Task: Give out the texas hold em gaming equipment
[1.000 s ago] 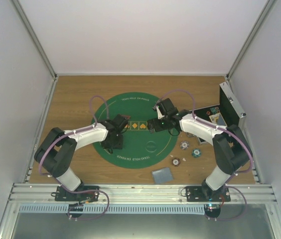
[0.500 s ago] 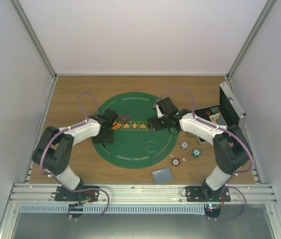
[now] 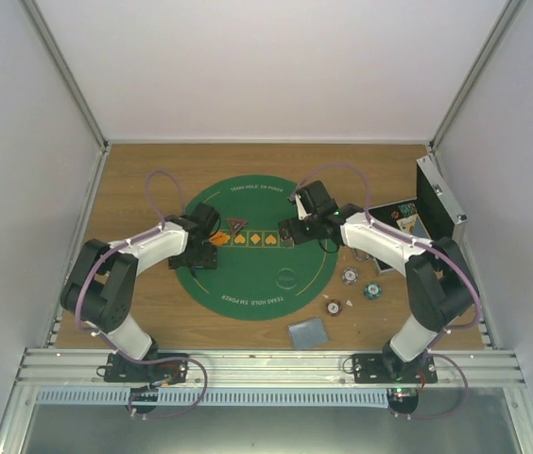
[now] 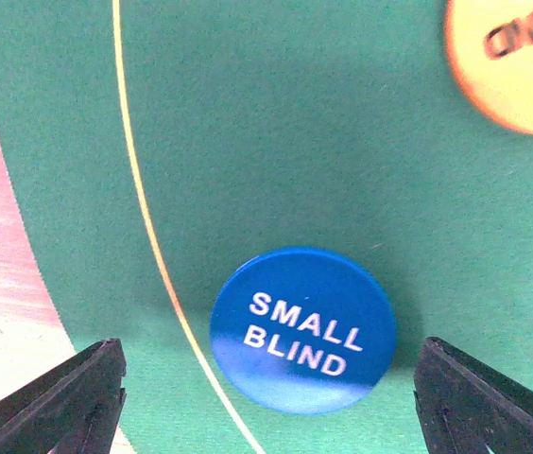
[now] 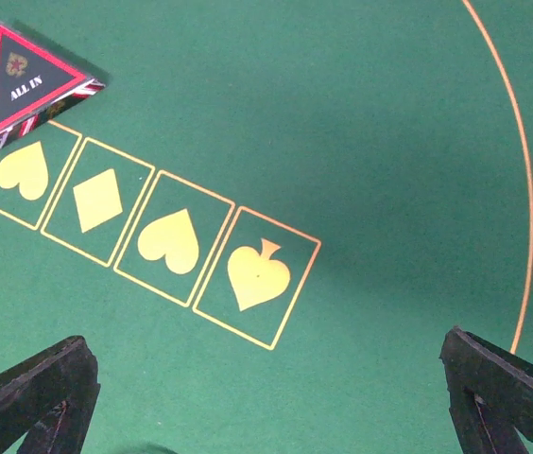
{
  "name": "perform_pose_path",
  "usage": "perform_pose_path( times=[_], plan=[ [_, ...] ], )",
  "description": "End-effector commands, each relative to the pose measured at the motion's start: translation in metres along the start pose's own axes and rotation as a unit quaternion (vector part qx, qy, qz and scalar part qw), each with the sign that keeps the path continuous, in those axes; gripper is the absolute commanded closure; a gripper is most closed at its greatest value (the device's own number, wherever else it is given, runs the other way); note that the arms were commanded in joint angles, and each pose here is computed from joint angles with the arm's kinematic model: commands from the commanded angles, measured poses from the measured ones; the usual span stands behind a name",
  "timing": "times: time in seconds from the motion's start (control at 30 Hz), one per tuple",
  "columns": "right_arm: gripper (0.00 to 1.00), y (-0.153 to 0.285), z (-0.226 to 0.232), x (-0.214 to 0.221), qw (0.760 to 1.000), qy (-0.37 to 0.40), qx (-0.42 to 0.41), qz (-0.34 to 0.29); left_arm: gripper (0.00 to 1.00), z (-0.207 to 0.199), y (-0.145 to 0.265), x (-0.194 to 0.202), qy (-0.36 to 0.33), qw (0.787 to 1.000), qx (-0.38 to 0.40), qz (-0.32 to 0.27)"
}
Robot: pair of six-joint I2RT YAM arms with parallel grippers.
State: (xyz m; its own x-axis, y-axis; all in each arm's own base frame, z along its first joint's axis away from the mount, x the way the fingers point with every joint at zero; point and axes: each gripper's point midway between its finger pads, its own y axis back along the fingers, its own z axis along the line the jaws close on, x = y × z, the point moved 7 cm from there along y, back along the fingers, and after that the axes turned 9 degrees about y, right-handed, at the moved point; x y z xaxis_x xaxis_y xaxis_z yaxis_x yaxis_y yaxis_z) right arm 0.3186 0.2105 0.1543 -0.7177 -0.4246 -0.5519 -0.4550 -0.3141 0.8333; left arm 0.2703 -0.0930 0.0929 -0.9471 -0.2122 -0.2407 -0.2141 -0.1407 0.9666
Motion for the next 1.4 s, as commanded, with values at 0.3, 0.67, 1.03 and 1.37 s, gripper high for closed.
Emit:
perform_pose_path(
  times=[0.3, 0.67, 1.03, 1.37],
  plan=[
    [0.00, 0.067, -0.020, -0.044, 0.991, -0.036, 0.044, -0.119, 0.13, -0.031, 0.071, -0.035, 0.021, 0.976, 0.191, -0.098],
    [0.00, 0.106, -0.032, -0.025, 0.982, -0.100, 0.050, -0.152, 0.19, -0.048, 0.065, -0.017, -0.049, 0.961, 0.260, -0.076],
    [0.00, 0.107, -0.033, -0.019, 0.981, -0.116, 0.056, -0.145, 0.27, -0.055, 0.040, -0.039, -0.050, 0.969, 0.240, -0.032],
    [0.00, 0.093, -0.030, -0.022, 0.984, -0.102, 0.038, -0.141, 0.33, -0.051, 0.014, -0.036, -0.066, 0.975, 0.210, 0.005]
  ],
)
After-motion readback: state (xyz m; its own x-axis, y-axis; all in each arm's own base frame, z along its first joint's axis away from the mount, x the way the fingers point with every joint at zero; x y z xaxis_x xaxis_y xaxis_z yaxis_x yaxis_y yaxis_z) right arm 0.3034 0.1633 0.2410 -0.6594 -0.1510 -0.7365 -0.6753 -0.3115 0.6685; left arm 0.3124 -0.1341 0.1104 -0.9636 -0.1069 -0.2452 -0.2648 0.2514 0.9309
